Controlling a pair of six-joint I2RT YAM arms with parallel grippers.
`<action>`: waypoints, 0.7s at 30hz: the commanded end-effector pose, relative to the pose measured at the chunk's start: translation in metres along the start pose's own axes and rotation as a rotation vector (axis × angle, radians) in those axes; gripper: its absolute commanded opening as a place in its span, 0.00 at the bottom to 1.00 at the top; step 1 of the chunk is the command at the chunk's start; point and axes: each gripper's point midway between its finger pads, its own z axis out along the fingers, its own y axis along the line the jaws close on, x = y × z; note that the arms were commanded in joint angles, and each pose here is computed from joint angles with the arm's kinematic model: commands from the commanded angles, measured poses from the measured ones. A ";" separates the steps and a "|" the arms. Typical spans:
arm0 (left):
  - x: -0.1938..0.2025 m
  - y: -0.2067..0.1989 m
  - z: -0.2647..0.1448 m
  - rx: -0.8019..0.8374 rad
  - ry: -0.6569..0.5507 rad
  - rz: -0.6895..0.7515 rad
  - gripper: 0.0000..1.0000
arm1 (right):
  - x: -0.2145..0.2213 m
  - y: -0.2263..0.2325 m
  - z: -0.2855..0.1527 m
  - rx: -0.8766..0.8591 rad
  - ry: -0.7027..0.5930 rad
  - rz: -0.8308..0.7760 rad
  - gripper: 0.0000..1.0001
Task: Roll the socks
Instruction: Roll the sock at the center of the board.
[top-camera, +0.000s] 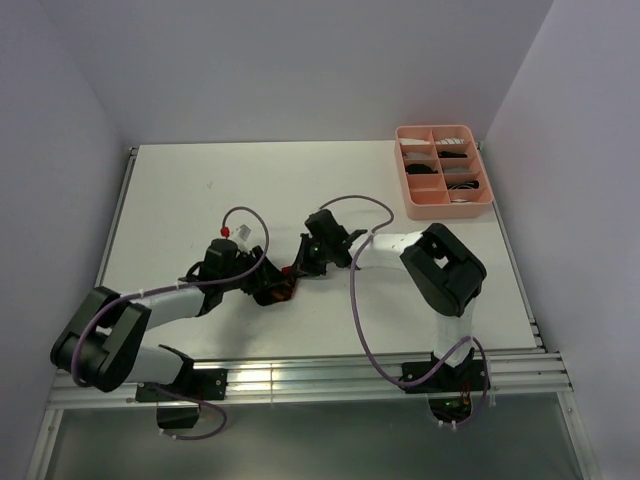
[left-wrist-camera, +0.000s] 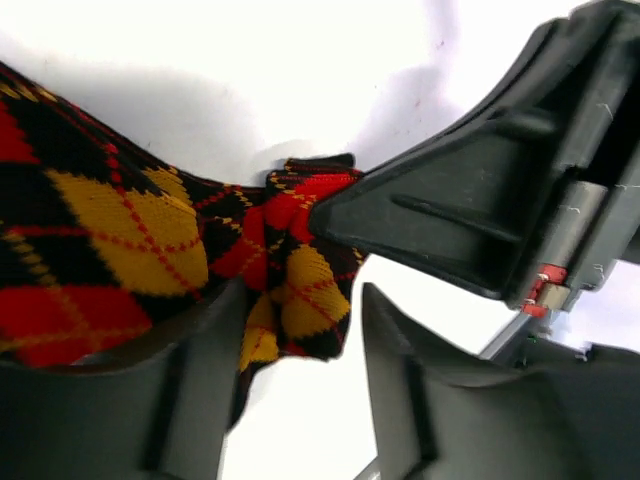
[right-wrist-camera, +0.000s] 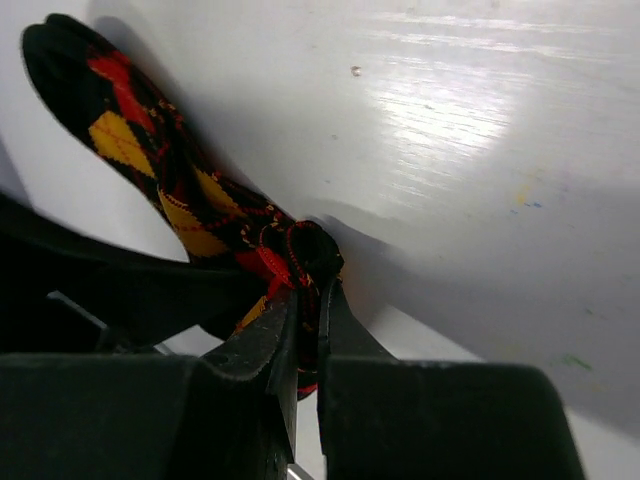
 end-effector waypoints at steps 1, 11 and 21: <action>-0.025 -0.004 -0.009 -0.111 -0.107 0.163 0.56 | -0.001 -0.031 -0.019 0.215 0.005 -0.065 0.00; -0.031 -0.057 -0.024 -0.203 -0.338 0.520 0.64 | -0.007 -0.041 -0.036 0.403 0.058 -0.068 0.00; 0.015 -0.086 0.008 -0.255 -0.333 0.763 0.60 | -0.006 -0.044 -0.039 0.450 0.086 -0.055 0.00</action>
